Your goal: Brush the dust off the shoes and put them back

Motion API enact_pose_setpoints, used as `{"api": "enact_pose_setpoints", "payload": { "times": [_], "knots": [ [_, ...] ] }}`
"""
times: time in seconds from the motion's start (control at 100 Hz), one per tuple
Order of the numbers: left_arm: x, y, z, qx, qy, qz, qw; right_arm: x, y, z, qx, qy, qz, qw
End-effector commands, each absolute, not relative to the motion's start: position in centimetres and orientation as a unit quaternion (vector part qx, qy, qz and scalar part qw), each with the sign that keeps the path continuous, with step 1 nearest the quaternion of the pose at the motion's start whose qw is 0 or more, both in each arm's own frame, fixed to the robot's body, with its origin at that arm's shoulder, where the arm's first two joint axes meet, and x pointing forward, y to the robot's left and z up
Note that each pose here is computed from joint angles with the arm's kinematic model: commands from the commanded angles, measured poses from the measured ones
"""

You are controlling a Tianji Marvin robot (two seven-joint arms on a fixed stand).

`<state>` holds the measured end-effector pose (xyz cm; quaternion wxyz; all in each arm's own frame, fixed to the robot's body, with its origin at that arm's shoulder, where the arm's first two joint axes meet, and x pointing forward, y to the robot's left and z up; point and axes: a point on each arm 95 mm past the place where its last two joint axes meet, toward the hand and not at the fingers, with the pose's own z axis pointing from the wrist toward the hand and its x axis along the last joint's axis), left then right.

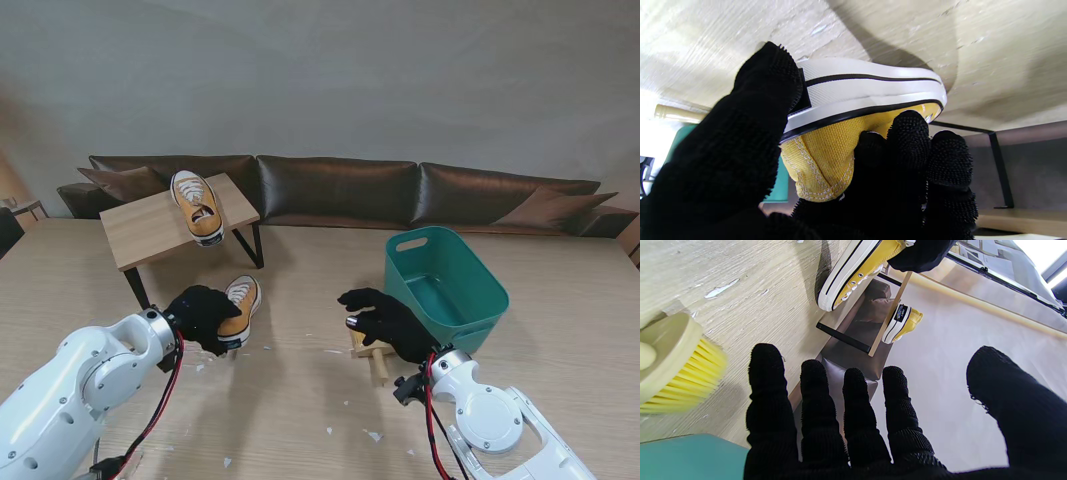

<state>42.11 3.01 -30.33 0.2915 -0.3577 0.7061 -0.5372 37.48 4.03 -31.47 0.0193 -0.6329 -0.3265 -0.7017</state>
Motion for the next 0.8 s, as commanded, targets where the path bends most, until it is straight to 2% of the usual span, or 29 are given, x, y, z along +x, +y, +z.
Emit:
{"api": "enact_pose_setpoints", "payload": {
  "times": [0.0, 0.54, 0.79],
  "knots": [
    [41.6, 3.6, -31.0, -0.366, 0.719, -0.516, 0.288, 37.2, 4.4, -31.6, -0.635, -0.33, -0.698, 0.028],
    [37.3, 4.3, -33.4, -0.389, 0.747, -0.454, 0.289, 37.0, 4.4, -31.7, -0.639, -0.328, -0.695, 0.028],
    [36.3, 5.0, -33.6, -0.403, 0.748, -0.436, 0.297, 37.0, 4.5, -31.8, -0.641, -0.326, -0.694, 0.028]
  ]
}}
